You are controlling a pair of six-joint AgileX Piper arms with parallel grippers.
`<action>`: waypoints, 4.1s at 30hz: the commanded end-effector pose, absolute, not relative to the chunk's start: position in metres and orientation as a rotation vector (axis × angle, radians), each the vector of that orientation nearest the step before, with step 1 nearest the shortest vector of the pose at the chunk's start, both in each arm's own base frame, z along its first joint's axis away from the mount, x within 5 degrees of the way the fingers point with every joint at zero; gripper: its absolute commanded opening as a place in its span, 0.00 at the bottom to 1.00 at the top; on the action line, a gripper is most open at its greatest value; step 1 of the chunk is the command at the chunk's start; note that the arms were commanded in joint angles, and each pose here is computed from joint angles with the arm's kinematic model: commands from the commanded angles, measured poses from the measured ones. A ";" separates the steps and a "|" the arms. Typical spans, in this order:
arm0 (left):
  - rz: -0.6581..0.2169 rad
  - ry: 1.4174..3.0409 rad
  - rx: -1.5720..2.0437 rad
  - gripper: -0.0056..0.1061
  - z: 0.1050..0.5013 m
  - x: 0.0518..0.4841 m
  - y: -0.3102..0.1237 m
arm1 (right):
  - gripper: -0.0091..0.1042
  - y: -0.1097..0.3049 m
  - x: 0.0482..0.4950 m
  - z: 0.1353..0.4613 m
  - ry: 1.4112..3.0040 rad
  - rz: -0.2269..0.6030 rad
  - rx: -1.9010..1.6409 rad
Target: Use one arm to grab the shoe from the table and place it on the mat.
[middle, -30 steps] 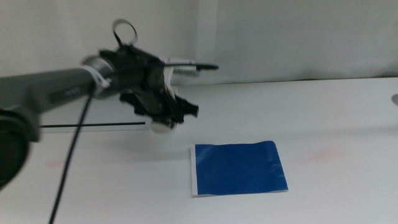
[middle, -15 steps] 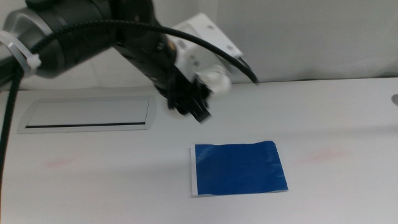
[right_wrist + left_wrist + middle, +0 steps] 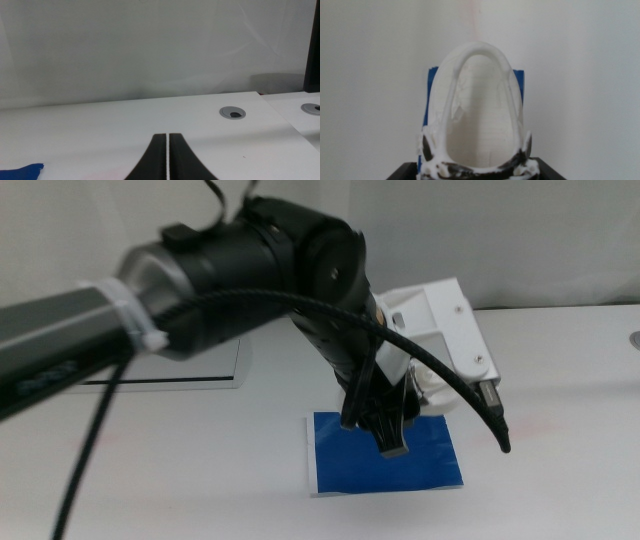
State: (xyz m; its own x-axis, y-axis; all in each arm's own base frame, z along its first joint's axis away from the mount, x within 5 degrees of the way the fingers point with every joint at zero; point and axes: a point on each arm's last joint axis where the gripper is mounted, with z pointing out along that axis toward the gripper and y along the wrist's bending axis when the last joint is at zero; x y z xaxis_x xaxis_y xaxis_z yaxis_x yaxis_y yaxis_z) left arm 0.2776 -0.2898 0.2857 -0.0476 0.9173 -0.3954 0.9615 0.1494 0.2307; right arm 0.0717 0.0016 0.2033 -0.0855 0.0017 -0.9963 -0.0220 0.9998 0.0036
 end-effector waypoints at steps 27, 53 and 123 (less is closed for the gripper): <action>-0.112 2.064 1.924 0.02 0.160 0.309 -0.323 | 0.06 0.001 0.071 0.191 1.682 0.011 -0.017; -0.132 2.151 1.816 0.87 0.147 0.323 -0.314 | 0.06 0.001 0.071 0.191 1.682 0.010 -0.019; 0.003 1.686 -0.047 0.03 0.203 0.073 0.002 | 0.06 0.001 0.071 0.191 1.682 0.010 -0.019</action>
